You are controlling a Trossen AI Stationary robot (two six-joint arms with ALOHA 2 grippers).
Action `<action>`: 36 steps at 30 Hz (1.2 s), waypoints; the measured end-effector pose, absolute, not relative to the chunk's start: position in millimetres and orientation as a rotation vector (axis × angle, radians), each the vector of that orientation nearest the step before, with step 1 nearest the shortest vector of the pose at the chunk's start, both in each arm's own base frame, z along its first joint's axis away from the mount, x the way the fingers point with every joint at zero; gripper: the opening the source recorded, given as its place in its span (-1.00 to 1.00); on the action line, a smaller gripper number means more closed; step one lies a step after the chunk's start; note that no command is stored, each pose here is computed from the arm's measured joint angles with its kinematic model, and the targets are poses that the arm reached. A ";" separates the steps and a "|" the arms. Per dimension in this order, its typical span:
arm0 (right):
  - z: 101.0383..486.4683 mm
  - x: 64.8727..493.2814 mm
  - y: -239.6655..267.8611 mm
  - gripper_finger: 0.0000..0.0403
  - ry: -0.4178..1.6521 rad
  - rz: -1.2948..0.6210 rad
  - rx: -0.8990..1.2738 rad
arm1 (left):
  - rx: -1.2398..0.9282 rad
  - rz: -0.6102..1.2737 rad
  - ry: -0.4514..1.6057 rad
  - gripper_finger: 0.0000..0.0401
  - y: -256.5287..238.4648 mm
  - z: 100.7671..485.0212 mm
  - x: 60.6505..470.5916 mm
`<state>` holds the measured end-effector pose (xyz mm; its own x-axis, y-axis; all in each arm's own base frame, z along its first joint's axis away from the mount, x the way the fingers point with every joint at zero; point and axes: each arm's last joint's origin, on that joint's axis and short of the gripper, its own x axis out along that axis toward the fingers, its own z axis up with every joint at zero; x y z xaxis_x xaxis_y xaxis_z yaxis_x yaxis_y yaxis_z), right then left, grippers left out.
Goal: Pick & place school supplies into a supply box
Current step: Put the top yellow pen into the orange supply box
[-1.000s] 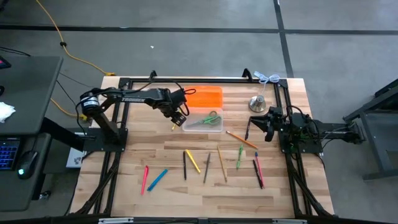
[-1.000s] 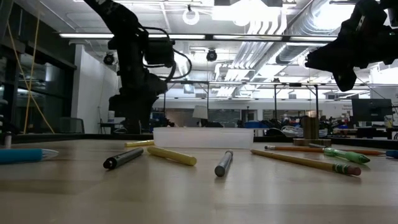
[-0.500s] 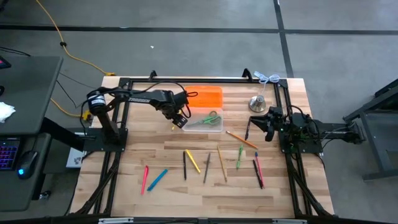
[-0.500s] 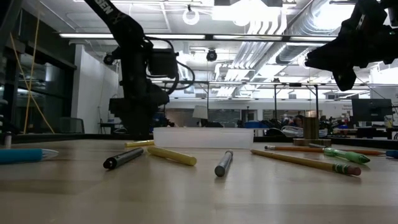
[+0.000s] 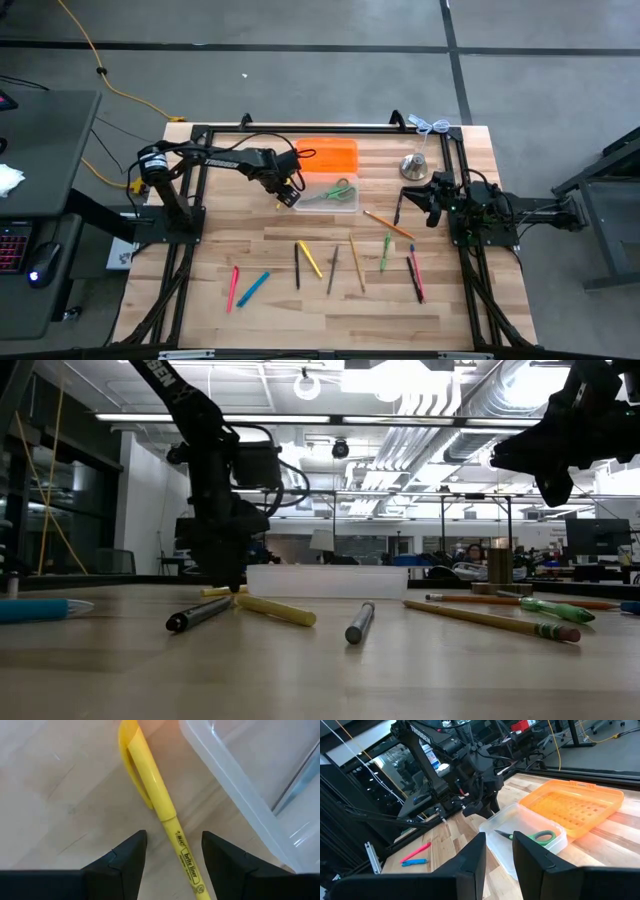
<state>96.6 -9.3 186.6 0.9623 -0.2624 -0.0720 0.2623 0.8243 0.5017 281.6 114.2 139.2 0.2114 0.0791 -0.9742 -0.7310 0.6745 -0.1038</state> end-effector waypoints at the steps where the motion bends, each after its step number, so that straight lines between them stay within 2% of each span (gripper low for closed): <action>1: 186.6 96.6 -9.4 -0.63 0.000 -0.279 0.533 | -0.643 0.622 1.241 0.12 114.2 139.1 281.7; 6: 186.6 96.6 -9.4 -0.63 0.000 -0.279 0.531 | -0.645 0.624 1.240 0.10 114.2 138.3 281.7; 9: 186.6 96.6 -9.4 -0.63 0.000 -0.279 0.531 | -0.644 0.626 1.243 0.01 114.2 138.0 281.4; 25: 186.6 96.6 -9.3 -0.63 0.000 -0.279 0.531 | -0.664 0.727 1.248 -0.89 114.8 137.0 278.3; 27: 186.5 96.6 -9.3 -0.63 0.001 -0.278 0.531 | -0.669 0.728 1.249 -0.93 114.6 136.9 278.2; 36: 186.5 96.7 -9.2 -0.63 0.003 -0.271 0.532 | -0.699 0.770 1.288 -0.90 112.9 136.5 273.5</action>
<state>96.7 -9.2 186.5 0.9642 -0.2550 -0.0725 0.2563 0.8271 0.5003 273.5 112.9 136.5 0.1086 0.1073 -0.9883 -0.8197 0.5721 -0.0280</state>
